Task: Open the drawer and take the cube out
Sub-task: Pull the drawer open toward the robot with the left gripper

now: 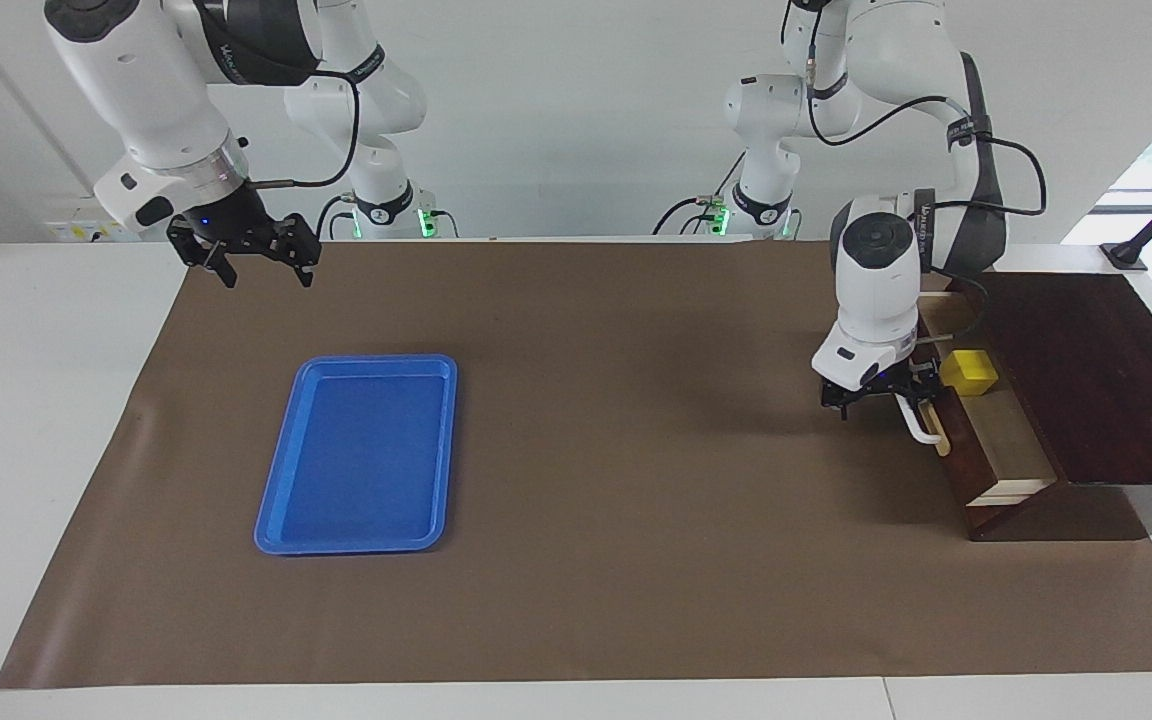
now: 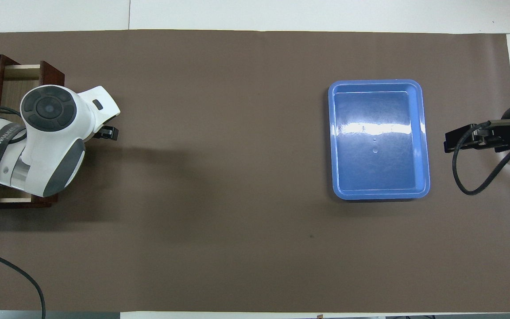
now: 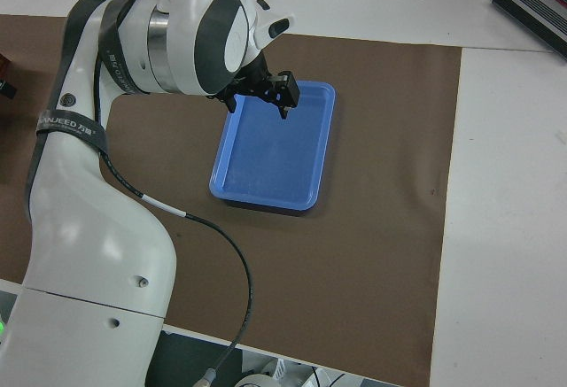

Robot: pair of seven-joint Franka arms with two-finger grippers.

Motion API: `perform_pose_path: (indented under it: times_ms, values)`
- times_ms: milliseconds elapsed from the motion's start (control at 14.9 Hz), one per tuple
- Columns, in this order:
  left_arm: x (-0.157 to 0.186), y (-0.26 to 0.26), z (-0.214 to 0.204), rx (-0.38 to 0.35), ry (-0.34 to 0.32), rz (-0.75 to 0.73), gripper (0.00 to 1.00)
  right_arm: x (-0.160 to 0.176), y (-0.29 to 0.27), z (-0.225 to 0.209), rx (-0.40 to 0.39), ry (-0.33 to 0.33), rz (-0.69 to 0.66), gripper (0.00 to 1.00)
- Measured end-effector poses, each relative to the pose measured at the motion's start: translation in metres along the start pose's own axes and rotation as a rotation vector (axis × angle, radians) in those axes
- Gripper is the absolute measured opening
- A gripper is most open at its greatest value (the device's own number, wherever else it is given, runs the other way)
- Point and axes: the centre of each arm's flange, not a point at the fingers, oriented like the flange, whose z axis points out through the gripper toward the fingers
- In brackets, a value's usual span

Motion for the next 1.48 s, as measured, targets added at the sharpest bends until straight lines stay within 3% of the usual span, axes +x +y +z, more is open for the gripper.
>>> perform_pose_path:
  times_ms: [537,1007,1275,1477]
  values:
    - [0.003,0.029,-0.015,-0.057,0.01,-0.017,1.0,0.0,0.0,0.0,0.0,0.0,0.0,1.0]
    - [0.005,0.037,-0.023,-0.061,0.014,-0.03,1.0,0.0,0.0,0.0,0.0,0.001,0.0,1.0]
    - [0.019,0.025,-0.067,-0.068,-0.024,-0.076,1.0,0.0,0.0,0.0,0.0,0.001,0.0,1.0]
    - [0.029,0.014,-0.113,-0.161,-0.055,-0.152,1.0,0.0,0.0,0.0,0.0,0.003,0.0,1.0]
